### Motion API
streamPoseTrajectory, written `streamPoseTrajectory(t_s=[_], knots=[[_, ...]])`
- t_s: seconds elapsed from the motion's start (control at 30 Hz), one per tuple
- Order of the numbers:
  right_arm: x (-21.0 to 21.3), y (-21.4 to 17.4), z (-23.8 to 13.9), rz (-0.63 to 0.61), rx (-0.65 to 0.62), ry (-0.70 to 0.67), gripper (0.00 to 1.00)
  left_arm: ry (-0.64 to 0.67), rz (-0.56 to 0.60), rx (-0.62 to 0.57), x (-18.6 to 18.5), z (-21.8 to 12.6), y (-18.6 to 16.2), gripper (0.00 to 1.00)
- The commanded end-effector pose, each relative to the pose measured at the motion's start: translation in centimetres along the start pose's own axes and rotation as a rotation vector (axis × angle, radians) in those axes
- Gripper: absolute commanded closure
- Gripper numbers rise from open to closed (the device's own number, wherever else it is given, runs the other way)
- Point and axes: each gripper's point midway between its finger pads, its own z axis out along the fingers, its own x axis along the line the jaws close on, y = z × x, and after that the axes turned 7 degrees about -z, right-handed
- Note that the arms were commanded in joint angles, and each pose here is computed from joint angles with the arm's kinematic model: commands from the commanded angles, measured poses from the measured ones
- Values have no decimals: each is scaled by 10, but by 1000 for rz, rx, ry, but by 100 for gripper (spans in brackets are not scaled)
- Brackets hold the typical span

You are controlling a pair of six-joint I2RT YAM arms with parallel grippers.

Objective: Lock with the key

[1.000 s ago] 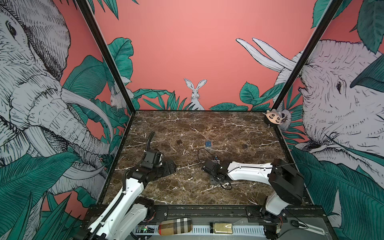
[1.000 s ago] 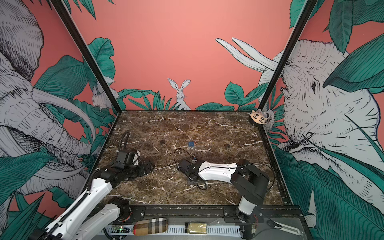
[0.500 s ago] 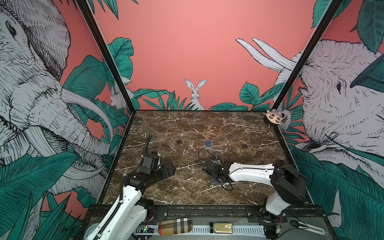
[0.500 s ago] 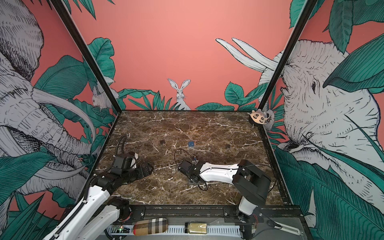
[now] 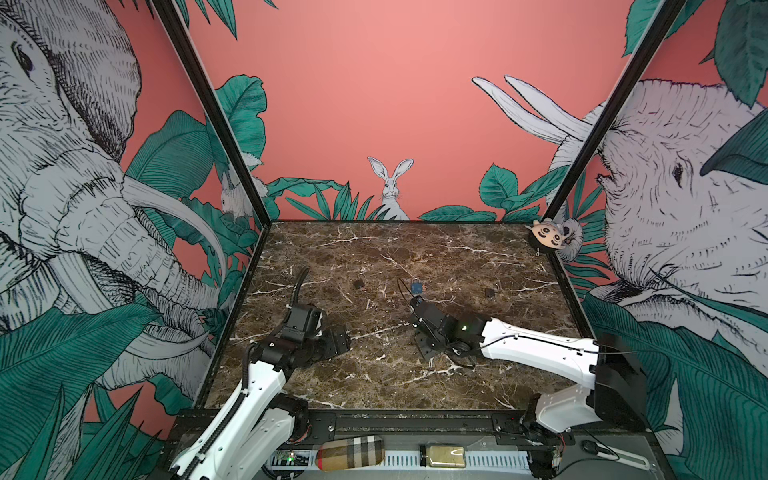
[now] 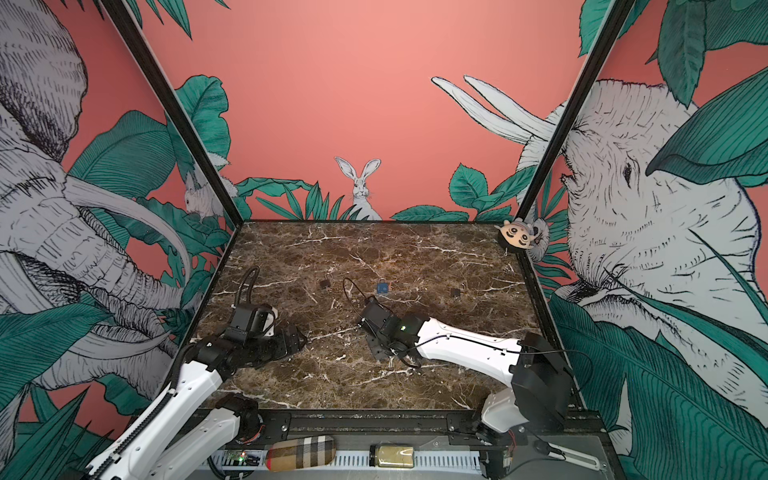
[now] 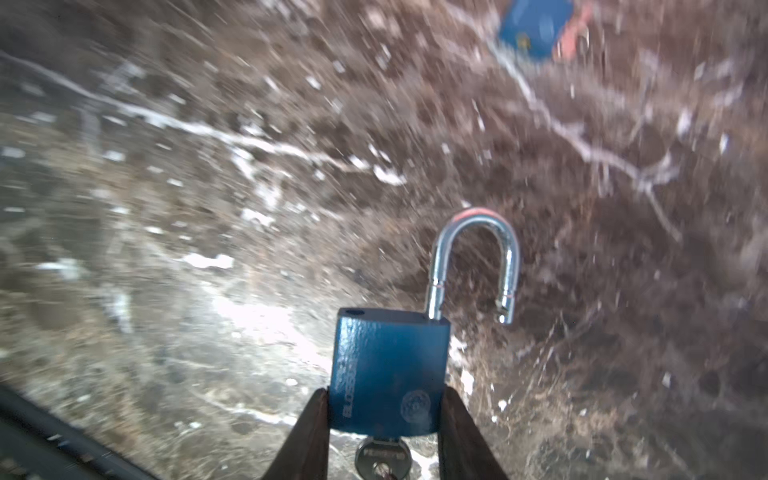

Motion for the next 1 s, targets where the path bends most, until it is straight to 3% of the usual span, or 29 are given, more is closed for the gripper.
streamPoseTrajectory(t_s=[0.0, 0.27, 0.63, 0.97], knots=[[14, 17, -14, -127, -49, 72, 86, -86, -8, -79, -17, -19, 12, 1], [44, 21, -28, -154, -104, 231, 88, -340, -8, 3, -77, -9, 21, 6], [68, 35, -70, -158, -211, 386, 88, -322, 113, 70, -131, 15, 50, 8], [87, 56, -85, -204, -249, 461, 87, -362, 152, 117, -165, 28, 45, 10]])
